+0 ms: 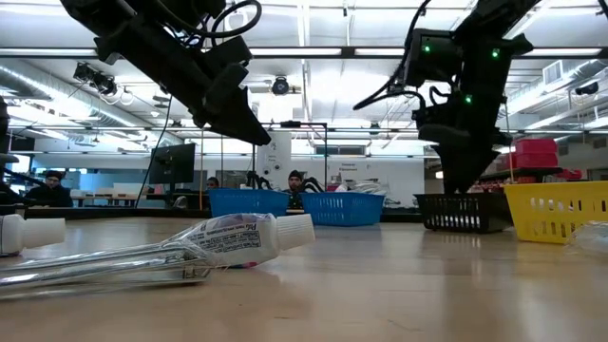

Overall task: Pick & Place Travel size toiletries
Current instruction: Put the white toothpaste into the yellow basket

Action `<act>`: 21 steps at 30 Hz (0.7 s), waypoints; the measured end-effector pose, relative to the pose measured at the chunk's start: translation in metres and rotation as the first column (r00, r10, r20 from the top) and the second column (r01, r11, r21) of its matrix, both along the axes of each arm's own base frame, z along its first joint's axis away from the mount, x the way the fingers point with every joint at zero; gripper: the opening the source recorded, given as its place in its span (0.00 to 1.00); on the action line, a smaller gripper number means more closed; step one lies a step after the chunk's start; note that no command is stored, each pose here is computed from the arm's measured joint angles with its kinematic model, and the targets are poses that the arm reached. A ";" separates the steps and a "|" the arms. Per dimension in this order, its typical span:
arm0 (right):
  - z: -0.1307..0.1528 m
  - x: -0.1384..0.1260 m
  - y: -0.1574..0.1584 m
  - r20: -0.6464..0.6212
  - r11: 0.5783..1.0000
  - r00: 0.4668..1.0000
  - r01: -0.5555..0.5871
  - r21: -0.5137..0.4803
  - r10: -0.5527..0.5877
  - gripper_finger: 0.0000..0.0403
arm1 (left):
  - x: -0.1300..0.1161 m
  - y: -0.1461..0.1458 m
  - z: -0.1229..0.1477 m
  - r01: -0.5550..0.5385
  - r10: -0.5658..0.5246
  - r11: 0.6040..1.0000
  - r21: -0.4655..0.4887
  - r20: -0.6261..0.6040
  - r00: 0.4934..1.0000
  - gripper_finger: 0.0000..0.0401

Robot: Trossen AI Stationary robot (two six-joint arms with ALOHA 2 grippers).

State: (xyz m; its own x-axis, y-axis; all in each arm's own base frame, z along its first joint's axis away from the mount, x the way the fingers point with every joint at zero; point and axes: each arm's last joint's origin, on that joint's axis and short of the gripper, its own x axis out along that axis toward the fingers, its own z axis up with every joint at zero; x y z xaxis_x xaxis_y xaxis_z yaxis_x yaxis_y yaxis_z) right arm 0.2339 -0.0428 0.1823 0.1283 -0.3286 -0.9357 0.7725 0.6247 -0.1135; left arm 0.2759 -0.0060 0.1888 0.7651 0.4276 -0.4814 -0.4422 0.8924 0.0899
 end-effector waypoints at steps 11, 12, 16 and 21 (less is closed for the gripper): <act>0.049 0.028 0.013 0.143 0.980 0.976 -0.180 0.083 0.167 0.54 | 0.000 0.000 0.000 -0.013 0.013 1.000 -0.021 0.013 1.000 0.34; 0.050 0.029 0.017 0.158 0.975 0.971 -0.196 0.101 0.179 0.53 | 0.000 0.000 0.000 -0.013 0.013 1.000 -0.022 0.014 1.000 0.34; 0.050 0.031 0.035 0.178 0.957 0.962 -0.238 0.167 0.208 0.49 | 0.000 0.000 0.000 -0.012 0.012 1.000 -0.023 0.014 1.000 0.34; 0.051 0.033 0.057 0.210 0.943 0.940 -0.303 0.142 0.270 0.45 | 0.001 -0.001 0.000 0.030 -0.030 0.998 -0.051 0.013 0.999 0.34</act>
